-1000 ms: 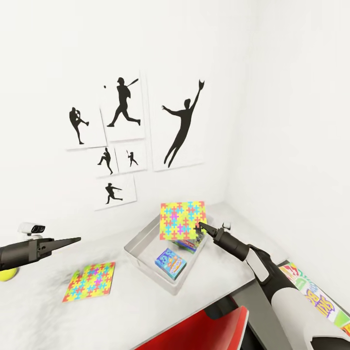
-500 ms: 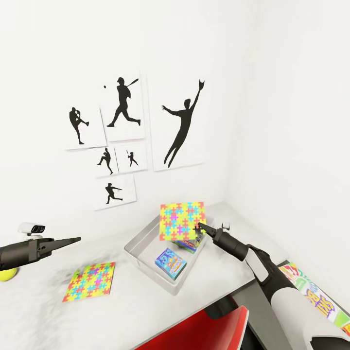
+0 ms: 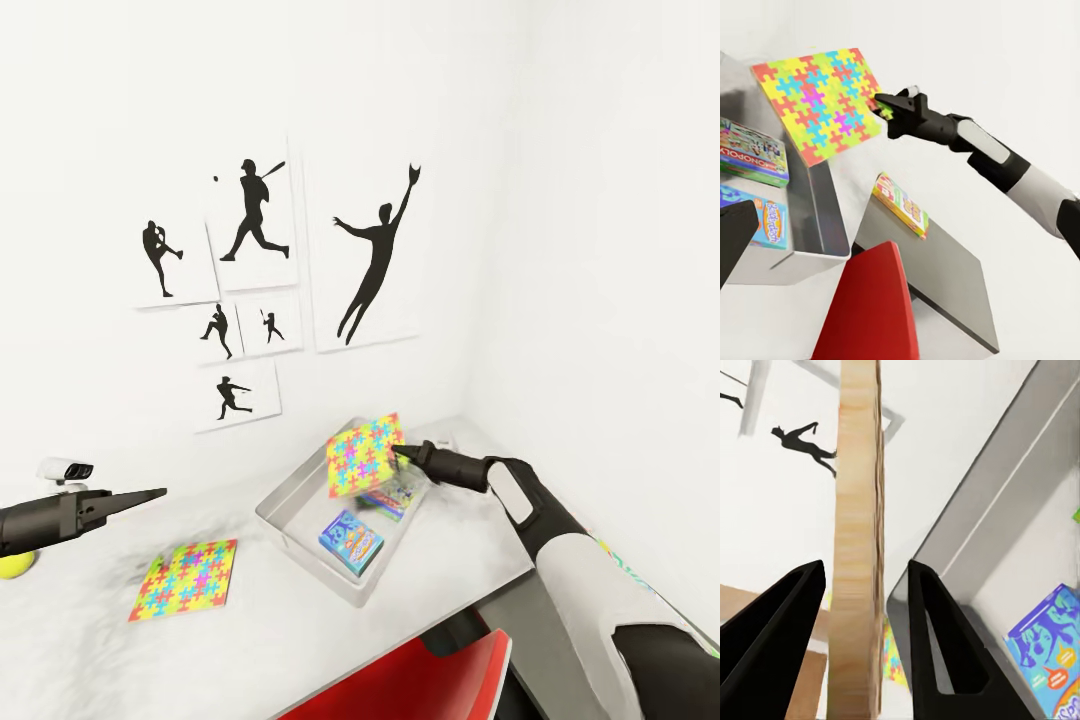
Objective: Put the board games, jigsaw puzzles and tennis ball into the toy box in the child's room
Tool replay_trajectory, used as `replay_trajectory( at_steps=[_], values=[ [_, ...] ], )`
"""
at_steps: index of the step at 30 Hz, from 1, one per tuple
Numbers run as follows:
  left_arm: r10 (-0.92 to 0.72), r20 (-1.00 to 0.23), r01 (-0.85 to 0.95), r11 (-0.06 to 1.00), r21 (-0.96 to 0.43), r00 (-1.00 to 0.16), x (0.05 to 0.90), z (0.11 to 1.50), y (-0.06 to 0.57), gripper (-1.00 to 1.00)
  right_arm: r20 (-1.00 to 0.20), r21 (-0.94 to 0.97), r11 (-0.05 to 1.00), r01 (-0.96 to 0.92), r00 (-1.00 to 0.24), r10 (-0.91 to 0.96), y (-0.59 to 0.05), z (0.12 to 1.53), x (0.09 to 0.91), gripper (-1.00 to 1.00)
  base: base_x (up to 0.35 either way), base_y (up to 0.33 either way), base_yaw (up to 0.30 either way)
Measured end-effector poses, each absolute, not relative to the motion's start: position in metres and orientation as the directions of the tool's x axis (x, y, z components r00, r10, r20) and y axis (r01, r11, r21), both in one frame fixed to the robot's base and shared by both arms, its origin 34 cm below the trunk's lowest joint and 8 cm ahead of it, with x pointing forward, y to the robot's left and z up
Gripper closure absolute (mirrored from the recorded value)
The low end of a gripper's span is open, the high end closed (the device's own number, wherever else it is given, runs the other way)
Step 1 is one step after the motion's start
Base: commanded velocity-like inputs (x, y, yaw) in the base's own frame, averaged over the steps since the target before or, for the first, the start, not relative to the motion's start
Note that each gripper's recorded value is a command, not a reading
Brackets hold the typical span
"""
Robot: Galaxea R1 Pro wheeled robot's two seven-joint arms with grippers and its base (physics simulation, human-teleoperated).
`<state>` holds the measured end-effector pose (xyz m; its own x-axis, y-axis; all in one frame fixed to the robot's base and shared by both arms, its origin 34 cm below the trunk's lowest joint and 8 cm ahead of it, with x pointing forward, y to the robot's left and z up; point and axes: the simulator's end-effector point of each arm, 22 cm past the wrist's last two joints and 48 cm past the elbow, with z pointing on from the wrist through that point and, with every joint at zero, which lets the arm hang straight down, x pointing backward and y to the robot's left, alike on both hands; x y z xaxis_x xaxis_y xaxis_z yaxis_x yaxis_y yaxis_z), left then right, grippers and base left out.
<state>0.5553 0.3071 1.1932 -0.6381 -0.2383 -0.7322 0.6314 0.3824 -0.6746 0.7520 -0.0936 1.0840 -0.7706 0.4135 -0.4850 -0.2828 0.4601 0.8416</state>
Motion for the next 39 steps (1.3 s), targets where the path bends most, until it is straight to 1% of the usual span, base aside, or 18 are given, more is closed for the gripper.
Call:
replay_trajectory(
  at_steps=[3,8,20,34,39],
  values=[
    [-0.238,-0.732,0.631,0.383,-0.675,-0.638,0.555,1.193,0.307,-1.00,-0.469,0.830,0.497,-0.253,-0.798,0.378,-0.090,1.098,0.761,1.00,0.000,0.000,0.000],
    [-0.237,-0.732,0.631,0.384,-0.674,-0.638,0.555,1.193,0.307,-1.00,-0.443,0.831,0.504,-0.235,-0.828,0.344,-0.086,1.102,0.758,1.00,0.000,0.000,0.000],
    [-0.234,-0.740,0.638,0.386,-0.666,-0.631,0.555,1.193,0.307,-1.00,-0.470,0.779,0.565,-0.272,-0.850,0.239,-0.074,1.088,0.746,1.00,0.000,0.000,0.000],
    [-0.233,-0.728,0.626,0.386,-0.678,-0.645,0.559,1.184,0.307,-1.00,-0.380,0.793,0.569,-0.217,-0.907,0.184,-0.071,1.067,0.730,1.00,0.000,0.000,0.000],
    [-0.233,-0.723,0.620,0.386,-0.683,-0.651,0.561,1.180,0.307,-1.00,-0.364,0.797,0.568,-0.207,-0.914,0.177,-0.068,1.062,0.729,1.00,0.000,0.000,0.000]
  ],
)
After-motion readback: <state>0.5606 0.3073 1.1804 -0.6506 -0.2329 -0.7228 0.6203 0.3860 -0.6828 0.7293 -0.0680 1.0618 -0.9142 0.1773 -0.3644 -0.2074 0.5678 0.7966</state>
